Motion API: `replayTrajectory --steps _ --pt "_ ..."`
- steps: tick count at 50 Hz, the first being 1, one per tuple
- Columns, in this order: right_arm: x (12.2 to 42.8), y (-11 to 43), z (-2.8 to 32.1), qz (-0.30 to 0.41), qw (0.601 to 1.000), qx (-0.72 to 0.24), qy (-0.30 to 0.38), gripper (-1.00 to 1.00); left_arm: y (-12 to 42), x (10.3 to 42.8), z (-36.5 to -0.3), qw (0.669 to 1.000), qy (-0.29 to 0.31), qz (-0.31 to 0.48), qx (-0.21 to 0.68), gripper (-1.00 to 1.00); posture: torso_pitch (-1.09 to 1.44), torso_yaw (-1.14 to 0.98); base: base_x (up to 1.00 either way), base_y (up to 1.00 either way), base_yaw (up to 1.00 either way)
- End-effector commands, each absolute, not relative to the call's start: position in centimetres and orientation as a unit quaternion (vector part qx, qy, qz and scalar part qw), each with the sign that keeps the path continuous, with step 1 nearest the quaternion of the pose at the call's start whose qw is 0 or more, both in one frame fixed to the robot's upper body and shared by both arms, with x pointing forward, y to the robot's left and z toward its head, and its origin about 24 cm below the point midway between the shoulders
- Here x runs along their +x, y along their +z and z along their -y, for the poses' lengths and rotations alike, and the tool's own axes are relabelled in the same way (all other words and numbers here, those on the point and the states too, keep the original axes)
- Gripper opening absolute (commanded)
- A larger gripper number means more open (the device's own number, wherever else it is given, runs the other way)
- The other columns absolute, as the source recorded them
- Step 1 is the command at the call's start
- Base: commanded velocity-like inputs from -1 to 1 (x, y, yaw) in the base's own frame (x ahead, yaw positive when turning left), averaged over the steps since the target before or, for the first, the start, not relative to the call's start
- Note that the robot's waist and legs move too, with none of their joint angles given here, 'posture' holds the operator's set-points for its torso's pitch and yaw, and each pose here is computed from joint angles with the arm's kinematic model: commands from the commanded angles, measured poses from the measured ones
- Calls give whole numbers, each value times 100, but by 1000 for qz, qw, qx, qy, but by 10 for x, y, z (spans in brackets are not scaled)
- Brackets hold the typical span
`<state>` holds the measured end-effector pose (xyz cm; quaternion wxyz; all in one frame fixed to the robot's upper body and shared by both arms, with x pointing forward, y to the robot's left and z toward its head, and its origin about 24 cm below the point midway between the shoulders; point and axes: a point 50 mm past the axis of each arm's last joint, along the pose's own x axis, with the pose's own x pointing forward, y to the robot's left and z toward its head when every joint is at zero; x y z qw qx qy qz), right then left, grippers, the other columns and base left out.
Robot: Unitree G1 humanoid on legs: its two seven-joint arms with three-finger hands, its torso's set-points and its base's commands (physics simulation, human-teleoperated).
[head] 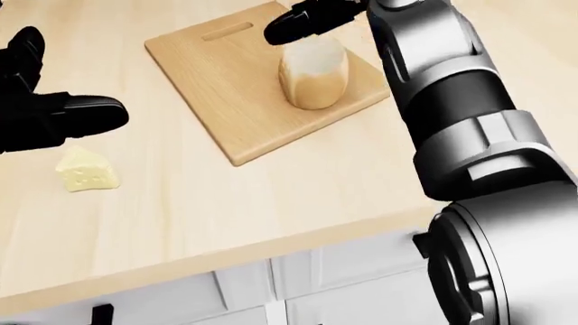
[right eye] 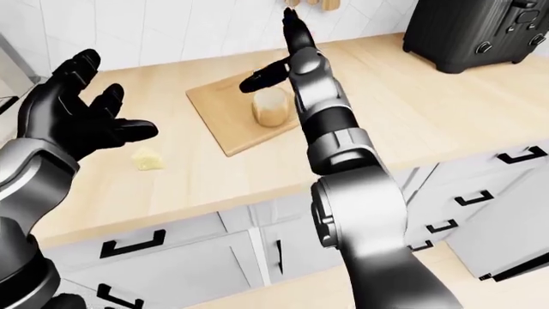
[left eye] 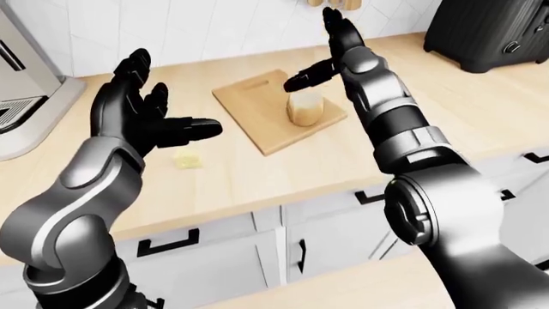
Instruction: Place the bread and cheese on the cutting board.
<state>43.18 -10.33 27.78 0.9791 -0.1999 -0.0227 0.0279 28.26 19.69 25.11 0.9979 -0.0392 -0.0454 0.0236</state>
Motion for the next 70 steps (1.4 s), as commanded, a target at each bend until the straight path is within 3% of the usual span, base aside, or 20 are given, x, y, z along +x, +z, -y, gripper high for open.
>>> replayTrajectory --steps 1,5,20,48,67,68,70 --pt "426 315 100 72 982 -172 25 100 261 280 -200 996 24 76 -32 100 0 0 0 0 0" --pt "419 335 104 67 991 -114 28 100 248 277 -204 998 24 61 -8 100 0 0 0 0 0" --pt "394 371 121 88 987 -132 15 100 231 282 -216 998 14 23 65 100 0 0 0 0 0" --pt "396 363 118 82 987 -139 23 100 205 322 -218 988 -3 -28 150 100 0 0 0 0 0" --pt "395 356 117 82 987 -138 20 100 201 324 -220 985 -8 -36 170 100 0 0 0 0 0" --pt "396 355 117 81 987 -138 21 100 200 324 -220 985 -9 -37 169 89 0 0 0 0 0" --pt "396 354 117 81 987 -138 21 100 200 323 -221 985 -8 -37 168 48 0 0 0 0 0"
